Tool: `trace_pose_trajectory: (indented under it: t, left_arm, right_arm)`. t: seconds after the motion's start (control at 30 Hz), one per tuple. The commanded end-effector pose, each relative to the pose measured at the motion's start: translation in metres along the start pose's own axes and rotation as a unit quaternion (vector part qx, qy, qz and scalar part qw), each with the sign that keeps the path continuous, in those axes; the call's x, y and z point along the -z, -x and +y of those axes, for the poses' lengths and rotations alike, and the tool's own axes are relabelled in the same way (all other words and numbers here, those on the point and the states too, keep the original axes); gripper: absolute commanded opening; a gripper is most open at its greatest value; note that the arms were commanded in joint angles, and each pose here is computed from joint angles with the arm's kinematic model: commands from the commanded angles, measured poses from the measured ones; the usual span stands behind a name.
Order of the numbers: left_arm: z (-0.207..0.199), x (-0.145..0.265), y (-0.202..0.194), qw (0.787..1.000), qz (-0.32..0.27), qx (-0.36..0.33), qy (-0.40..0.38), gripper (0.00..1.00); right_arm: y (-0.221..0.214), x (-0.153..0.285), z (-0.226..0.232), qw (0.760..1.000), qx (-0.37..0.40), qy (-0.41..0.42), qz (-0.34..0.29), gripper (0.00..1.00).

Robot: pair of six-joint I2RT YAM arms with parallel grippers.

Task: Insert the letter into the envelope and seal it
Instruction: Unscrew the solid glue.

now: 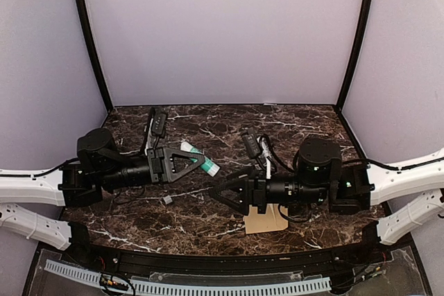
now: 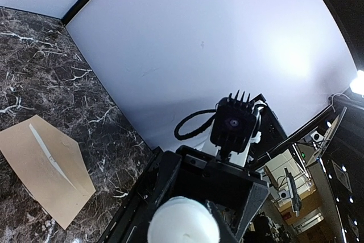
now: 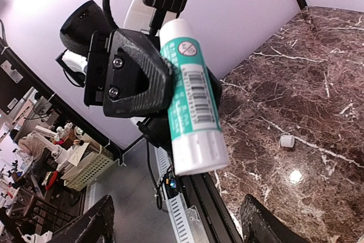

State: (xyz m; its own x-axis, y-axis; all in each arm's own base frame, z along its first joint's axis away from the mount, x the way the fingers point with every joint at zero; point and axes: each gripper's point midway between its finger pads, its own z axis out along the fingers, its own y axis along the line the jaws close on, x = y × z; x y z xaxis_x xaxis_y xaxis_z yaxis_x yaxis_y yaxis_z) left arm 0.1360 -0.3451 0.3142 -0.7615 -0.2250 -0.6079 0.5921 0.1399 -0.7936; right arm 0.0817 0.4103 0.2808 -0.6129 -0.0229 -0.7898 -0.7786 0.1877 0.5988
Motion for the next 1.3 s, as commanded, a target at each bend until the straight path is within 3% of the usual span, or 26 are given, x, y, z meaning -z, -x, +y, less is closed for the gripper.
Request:
trace_pose_trajectory:
  t: [0.0,0.27,0.43,0.7,1.07,1.27]
  left_arm:
    - [-0.002,-0.004,-0.008,1.000,0.028,0.012,-0.002,0.00]
    - [-0.010,-0.015,-0.016,0.998,0.060,0.012,-0.027,0.00]
    - [-0.012,-0.020,-0.017,0.997,0.069,0.011,-0.033,0.00]
    - [-0.012,-0.022,-0.019,0.997,0.074,0.012,-0.036,0.00]
    - [-0.015,-0.022,-0.017,0.997,0.072,0.009,-0.037,0.00]
    - [-0.015,-0.022,-0.017,0.997,0.073,0.009,-0.038,0.00]
  right_arm:
    - [0.008,-0.002,-0.007,0.999,0.029,-0.035,-0.012,0.73]
    - [0.020,0.001,-0.006,0.998,0.027,-0.029,-0.038,0.66]
    - [0.022,0.007,0.000,0.999,0.014,0.019,-0.040,0.49]
    - [0.026,0.016,-0.004,0.998,-0.008,0.041,-0.048,0.37]
    - [0.012,0.015,-0.008,0.998,-0.020,0.052,-0.020,0.43]
    - [0.010,0.017,-0.011,0.998,-0.025,0.049,-0.023,0.34]
